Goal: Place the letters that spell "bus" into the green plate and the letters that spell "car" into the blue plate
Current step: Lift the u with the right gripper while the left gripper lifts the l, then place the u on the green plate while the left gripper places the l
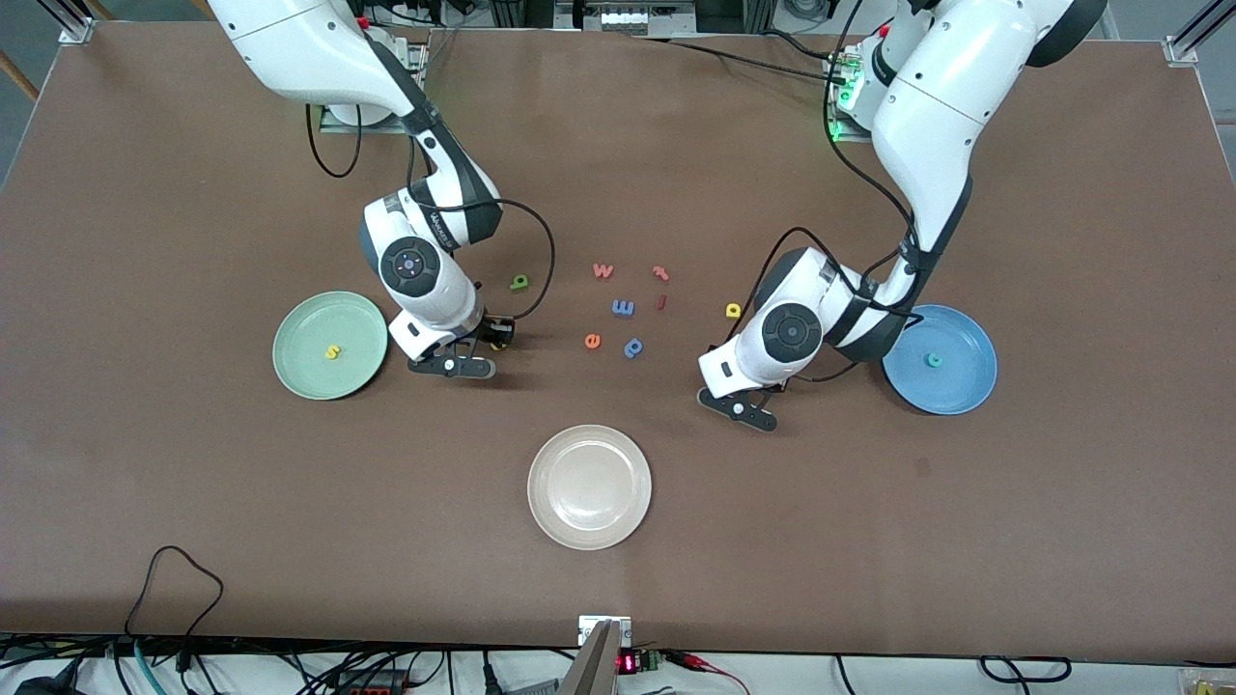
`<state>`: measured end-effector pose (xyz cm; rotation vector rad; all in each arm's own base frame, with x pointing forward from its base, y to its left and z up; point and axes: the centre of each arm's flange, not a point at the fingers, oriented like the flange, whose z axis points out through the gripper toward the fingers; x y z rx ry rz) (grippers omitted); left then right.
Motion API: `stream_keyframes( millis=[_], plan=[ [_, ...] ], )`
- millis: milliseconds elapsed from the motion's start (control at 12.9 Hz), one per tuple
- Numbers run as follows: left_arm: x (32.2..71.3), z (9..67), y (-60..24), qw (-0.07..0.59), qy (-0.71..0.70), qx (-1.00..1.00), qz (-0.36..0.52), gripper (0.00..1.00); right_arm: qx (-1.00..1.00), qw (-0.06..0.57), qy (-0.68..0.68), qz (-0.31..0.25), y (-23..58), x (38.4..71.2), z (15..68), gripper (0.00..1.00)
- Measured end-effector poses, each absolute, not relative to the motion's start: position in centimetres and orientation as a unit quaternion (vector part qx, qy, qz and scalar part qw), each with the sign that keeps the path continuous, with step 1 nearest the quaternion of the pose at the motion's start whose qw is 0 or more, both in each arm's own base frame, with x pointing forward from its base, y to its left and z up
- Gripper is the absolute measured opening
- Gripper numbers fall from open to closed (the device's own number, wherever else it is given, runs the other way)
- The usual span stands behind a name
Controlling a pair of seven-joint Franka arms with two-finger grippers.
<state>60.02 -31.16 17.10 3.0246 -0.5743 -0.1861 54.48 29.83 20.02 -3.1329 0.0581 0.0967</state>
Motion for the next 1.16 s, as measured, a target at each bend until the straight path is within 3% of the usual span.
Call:
stream_keyframes(
  millis=[155,233,388,620,1008,1163],
  plan=[
    [60.2,17.2,-30.9,0.028,-0.184,0.981,-0.059,0.21,-0.999,0.003,0.003,0.032,30.2,54.2,19.1,0.53],
    [60.2,17.2,-30.9,0.028,-0.184,0.981,-0.059,0.21,-0.999,0.003,-0.002,0.033,30.3,54.1,18.5,0.53],
    [60.3,17.3,-30.9,0.028,-0.184,0.981,-0.057,0.11,-0.999,0.002,-0.008,0.034,30.6,53.8,17.5,0.53],
    [61.5,17.6,-28.9,0.025,-0.167,0.984,-0.053,0.11,-0.999,0.002,-0.011,0.031,30.8,53.8,17.4,0.53],
    [65.5,23.0,-13.2,0.003,-0.071,0.993,-0.098,0.11,-0.999,0.002,-0.016,0.03,30.8,53.9,17.5,0.48],
    [65.6,23.8,-6.5,0.007,-0.067,0.99,-0.124,0.11,-0.999,0.003,-0.016,0.029,30.8,54.0,17.7,0.29]
  ],
)
